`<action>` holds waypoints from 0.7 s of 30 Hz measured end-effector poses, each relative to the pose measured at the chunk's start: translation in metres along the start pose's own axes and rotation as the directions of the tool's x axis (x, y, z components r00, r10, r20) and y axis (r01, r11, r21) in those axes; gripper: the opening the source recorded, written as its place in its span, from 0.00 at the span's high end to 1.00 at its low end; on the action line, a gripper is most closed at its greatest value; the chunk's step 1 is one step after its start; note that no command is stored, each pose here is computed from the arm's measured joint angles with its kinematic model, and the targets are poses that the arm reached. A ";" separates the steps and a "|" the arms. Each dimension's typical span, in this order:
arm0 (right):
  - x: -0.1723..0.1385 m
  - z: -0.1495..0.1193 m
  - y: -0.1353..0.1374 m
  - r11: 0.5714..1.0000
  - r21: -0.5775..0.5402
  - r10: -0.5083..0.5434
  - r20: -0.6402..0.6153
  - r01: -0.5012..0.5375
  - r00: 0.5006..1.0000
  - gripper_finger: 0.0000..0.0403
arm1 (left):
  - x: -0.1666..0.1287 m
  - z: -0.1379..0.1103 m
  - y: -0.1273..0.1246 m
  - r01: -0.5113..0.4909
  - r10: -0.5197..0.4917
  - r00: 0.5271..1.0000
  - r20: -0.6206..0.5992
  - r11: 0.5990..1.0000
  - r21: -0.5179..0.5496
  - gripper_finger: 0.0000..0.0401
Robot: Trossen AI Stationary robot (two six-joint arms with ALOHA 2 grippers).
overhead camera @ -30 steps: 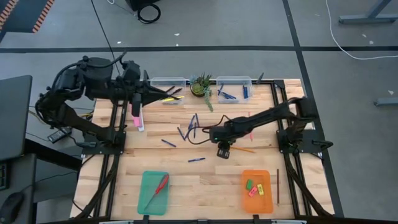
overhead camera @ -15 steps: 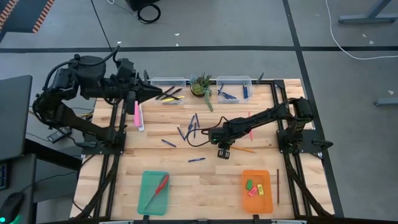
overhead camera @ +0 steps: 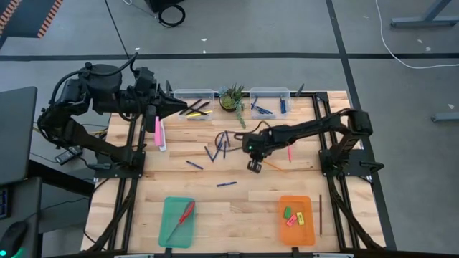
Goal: Sort crayons/erasers/pens/pencils in bins
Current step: Put the yellow pencil into the right transparent bin
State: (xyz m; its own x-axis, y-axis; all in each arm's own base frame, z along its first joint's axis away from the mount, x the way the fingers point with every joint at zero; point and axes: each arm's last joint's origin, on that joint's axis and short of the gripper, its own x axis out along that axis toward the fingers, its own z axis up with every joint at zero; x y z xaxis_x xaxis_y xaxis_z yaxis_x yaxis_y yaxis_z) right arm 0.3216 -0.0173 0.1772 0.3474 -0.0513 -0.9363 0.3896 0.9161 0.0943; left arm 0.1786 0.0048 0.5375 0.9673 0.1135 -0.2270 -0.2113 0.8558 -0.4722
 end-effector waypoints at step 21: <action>-0.069 0.047 -0.070 0.952 0.297 -0.006 0.268 -0.077 0.963 0.93 | 0.000 0.009 0.000 0.002 -0.007 0.996 0.090 0.998 0.065 0.91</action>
State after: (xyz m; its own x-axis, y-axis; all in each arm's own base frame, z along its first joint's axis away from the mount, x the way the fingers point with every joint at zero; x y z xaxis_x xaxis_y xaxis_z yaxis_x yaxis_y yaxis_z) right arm 0.3108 -0.0963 0.2515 0.5610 -0.1612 -0.8119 0.5975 0.7578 0.2624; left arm 0.1799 0.0099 0.5453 0.9775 0.1519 -0.1463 -0.2001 0.8870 -0.4161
